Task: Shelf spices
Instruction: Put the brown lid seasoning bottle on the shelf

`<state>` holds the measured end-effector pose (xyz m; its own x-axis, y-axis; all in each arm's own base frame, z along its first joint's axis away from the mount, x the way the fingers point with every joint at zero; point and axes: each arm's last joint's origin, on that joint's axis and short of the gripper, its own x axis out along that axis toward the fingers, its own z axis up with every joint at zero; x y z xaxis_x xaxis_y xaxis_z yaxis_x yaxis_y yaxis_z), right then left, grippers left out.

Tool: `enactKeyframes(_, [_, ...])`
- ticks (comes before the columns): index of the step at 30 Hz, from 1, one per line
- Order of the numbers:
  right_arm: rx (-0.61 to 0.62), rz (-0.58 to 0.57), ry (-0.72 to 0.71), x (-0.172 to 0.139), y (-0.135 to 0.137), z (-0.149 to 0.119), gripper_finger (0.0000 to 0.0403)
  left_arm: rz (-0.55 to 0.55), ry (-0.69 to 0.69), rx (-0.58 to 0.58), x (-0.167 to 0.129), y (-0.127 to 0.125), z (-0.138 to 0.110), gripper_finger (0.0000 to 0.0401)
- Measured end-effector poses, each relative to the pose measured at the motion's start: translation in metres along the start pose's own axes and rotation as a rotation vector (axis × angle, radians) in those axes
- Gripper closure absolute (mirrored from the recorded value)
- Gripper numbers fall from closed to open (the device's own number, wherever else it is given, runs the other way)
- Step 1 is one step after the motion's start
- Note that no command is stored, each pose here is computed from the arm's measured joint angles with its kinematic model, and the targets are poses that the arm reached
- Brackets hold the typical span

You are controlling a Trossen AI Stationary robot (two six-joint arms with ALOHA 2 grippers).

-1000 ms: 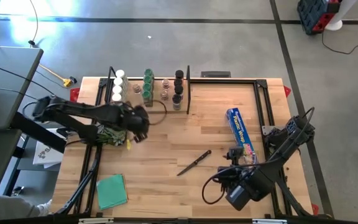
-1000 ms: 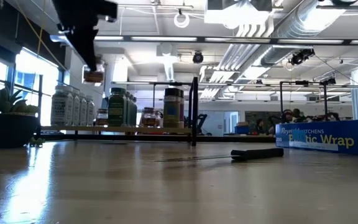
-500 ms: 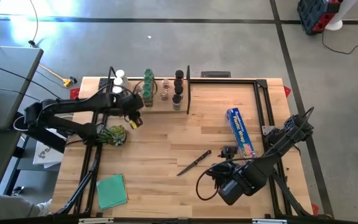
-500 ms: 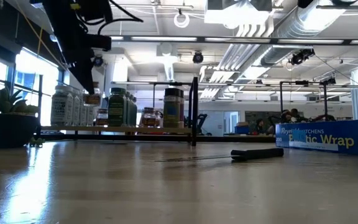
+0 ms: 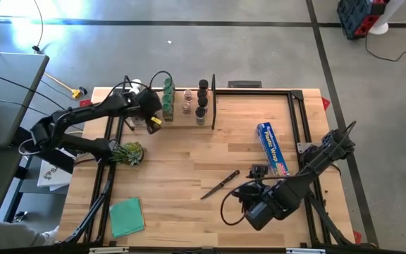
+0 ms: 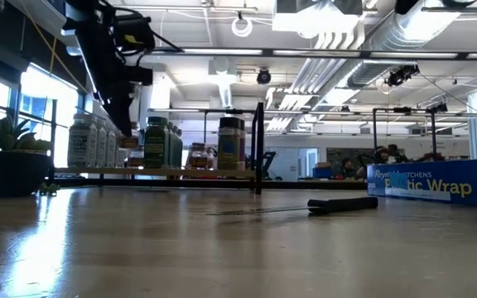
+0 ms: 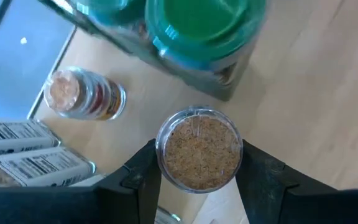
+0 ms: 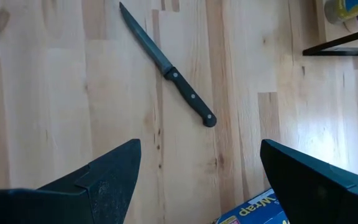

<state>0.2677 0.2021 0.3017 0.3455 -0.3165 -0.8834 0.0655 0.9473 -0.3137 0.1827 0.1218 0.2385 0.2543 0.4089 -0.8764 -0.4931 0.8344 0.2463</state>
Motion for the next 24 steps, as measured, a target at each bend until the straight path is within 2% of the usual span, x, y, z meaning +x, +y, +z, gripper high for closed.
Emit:
enactKeyframes(10, [0.002, 0.01, 0.012, 0.001, -0.001, 0.001, 0.0077, -0.034, 0.096, 0.011, 0.031, 0.008, 0.003, 0.024])
enactKeyframes(17, [0.002, 0.011, 0.013, 0.001, -0.001, 0.001, 0.0077, -0.024, 0.103, 0.011, 0.036, 0.009, 0.004, 0.0239])
enactKeyframes(24, [0.007, 0.011, 0.012, 0.001, -0.001, 0.001, 0.0077, 0.016, 0.11, -0.001, 0.036, 0.009, 0.004, 0.0175])
